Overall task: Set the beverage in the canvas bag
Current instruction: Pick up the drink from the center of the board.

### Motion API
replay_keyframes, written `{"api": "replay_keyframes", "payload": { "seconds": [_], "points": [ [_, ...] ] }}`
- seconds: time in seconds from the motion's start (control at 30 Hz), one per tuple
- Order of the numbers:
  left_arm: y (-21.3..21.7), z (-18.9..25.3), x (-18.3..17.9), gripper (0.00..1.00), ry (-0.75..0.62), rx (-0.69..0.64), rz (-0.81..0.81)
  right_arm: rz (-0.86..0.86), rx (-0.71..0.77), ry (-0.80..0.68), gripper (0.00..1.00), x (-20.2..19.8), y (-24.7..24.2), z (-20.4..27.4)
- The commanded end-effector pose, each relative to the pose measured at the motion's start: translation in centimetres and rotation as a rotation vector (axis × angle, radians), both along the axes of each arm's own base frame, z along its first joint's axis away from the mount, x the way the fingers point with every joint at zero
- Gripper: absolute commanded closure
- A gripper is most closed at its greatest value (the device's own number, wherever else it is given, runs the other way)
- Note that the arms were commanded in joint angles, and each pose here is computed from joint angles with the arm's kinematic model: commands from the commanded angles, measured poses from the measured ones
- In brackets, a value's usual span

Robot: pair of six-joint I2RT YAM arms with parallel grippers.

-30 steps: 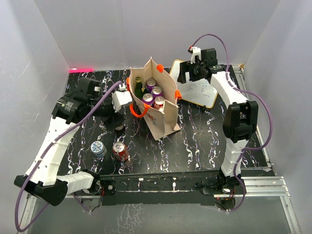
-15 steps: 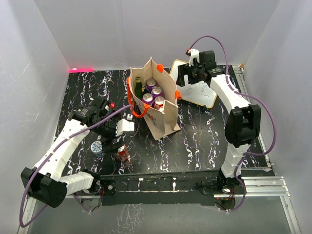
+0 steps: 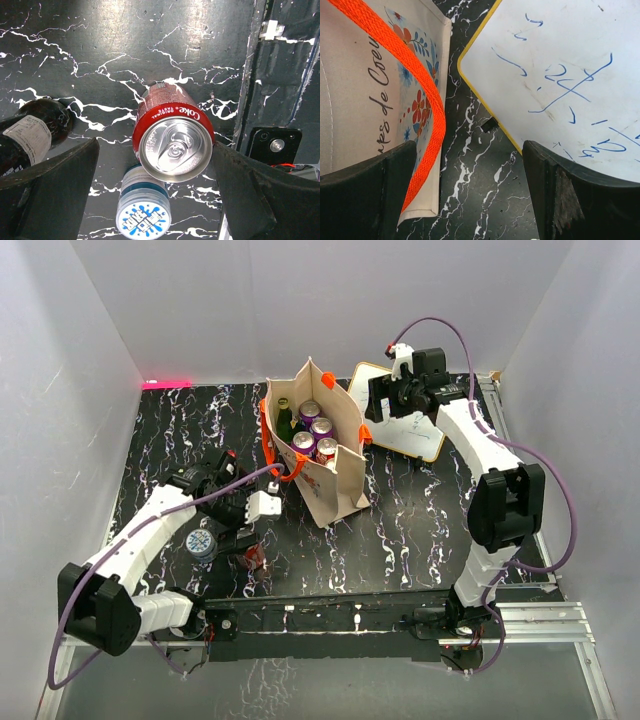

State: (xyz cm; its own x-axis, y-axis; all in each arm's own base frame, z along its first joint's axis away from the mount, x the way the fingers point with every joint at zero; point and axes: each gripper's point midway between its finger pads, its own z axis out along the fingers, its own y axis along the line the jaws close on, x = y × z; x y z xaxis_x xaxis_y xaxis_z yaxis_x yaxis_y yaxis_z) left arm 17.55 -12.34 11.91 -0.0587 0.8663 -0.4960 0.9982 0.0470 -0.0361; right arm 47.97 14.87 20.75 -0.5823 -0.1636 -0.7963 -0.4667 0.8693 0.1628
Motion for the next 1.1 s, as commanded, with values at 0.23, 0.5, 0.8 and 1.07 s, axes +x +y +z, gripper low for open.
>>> {"api": "replay_keyframes", "payload": {
  "seconds": [0.23,0.5,0.8,1.07],
  "points": [
    [-0.6,-1.8,-1.3,0.08,0.07,-0.019,-0.038,-0.006,-0.024,-0.106,0.09,0.1,-0.5,2.6],
    [-0.8,-3.2,-1.0,0.22,0.092,-0.008,0.018,-0.006,-0.021,-0.107,0.09,0.1,-0.5,2.7],
    [-1.7,-1.4,-0.6,0.76,0.114,-0.025,0.033,-0.007,-0.021,-0.099,0.09,0.0,-0.5,2.4],
    [-6.8,9.0,5.1,1.0,-0.016,-0.233,0.116,0.067,0.007,-0.134,0.09,-0.4,0.5,5.4]
  ]
}}
